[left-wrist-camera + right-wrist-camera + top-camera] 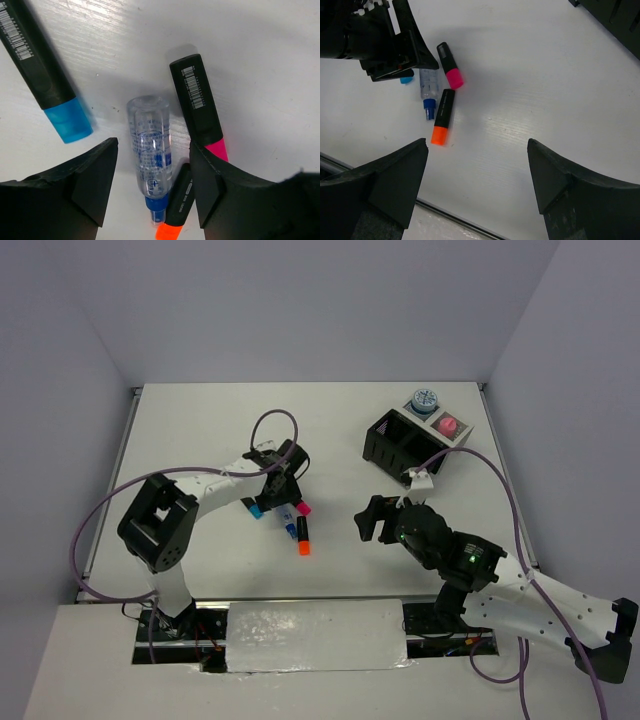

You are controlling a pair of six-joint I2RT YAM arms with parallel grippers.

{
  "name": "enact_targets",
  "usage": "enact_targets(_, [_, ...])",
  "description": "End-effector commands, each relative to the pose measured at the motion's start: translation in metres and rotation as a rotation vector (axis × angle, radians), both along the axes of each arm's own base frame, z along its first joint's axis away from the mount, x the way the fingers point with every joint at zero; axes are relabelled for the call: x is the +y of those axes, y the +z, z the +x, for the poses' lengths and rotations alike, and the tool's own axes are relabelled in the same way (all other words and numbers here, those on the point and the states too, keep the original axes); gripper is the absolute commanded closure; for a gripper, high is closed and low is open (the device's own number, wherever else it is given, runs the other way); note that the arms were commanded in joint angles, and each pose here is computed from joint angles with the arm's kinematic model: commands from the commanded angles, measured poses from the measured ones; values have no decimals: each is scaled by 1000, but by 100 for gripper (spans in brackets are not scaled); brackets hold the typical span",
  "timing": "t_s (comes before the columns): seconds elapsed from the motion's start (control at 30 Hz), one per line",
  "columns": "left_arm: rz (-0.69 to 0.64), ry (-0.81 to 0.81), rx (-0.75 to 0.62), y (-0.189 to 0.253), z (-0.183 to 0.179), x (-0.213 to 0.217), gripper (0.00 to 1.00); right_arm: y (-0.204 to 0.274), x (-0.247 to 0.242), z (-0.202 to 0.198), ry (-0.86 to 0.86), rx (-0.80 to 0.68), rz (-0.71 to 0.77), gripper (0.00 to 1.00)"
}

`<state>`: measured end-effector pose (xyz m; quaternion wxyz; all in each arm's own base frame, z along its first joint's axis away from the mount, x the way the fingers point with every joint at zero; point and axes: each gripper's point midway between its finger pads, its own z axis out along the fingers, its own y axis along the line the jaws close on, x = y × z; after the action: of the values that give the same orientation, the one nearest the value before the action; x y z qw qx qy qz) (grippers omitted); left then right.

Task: Sort the stationery into containers
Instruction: Pick up the stationery from the center of the board.

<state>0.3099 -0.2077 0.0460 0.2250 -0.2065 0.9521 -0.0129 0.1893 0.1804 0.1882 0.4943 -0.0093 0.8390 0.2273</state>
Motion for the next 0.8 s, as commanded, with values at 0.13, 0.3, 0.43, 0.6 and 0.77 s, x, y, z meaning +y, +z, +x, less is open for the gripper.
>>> enact_targets(0.13, [-2,-6,15,-13,4,-1,30,5,3,1,7,-13,26,13])
enact_targets(0.3, [18,11,34,-24,-2,5,38,2,1,1,-8,-10,18,13])
enact_targets(0.43, [25,18,46,-29,-5,9,43,-1,2,1,-2,-5,14,13])
enact_targets(0.6, [24,25,50,-33,-6,12,49,-4,2,2,-5,-3,11,14])
enact_targets(0.77, [-10,15,40,-29,-4,7,82,-4,3,2,-3,-5,15,14])
